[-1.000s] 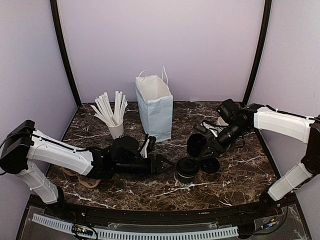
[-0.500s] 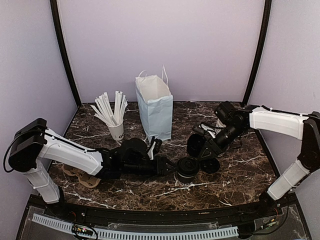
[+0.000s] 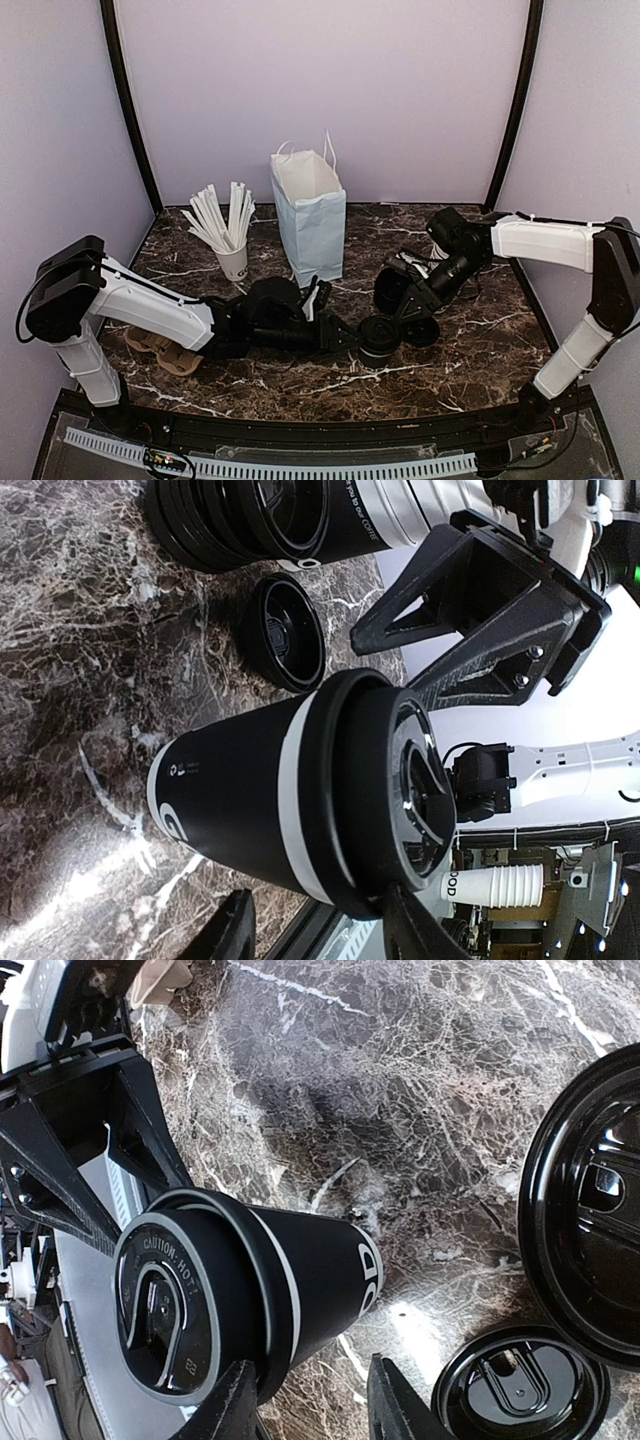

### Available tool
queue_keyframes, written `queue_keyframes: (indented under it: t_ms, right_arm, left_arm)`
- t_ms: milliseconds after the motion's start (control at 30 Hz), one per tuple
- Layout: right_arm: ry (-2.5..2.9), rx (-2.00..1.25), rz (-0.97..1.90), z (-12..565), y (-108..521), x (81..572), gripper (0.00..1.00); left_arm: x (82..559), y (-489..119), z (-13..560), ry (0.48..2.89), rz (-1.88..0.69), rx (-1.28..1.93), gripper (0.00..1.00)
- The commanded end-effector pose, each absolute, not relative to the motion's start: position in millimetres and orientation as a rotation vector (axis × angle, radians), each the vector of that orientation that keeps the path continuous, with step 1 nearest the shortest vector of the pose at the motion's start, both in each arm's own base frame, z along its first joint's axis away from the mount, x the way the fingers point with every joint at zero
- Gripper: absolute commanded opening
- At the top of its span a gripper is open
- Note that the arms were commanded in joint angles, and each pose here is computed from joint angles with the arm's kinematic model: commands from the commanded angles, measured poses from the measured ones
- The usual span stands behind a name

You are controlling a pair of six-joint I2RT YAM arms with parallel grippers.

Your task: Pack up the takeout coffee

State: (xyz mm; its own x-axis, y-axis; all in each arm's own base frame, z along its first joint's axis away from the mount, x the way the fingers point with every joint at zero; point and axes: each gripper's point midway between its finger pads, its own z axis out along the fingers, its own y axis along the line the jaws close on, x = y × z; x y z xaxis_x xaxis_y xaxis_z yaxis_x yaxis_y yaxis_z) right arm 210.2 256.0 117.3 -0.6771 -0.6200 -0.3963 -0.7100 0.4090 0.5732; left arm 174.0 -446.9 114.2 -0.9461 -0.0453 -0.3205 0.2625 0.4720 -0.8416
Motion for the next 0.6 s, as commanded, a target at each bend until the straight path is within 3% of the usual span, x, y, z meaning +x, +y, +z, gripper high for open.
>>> queue_keyframes:
  t_ms: [0, 267, 567]
  right_arm:
    - [2.526, -1.222, 1.201, 112.6, 261.4, 204.5, 0.4]
    - [2.633, -1.205, 1.122, 84.0, 251.8, 202.8, 0.37]
    - [2.791, -1.161, 0.87, 44.9, 227.5, 208.8, 0.34]
  left_arm:
    - [176.5, -444.7, 99.8, 2.471, -1.441, 0.16, 0.44]
    - [164.0, -429.6, 55.3, 2.637, -1.367, 0.131, 0.4]
    - [152.1, -375.5, -15.5, 2.888, -0.89, 0.195, 0.38]
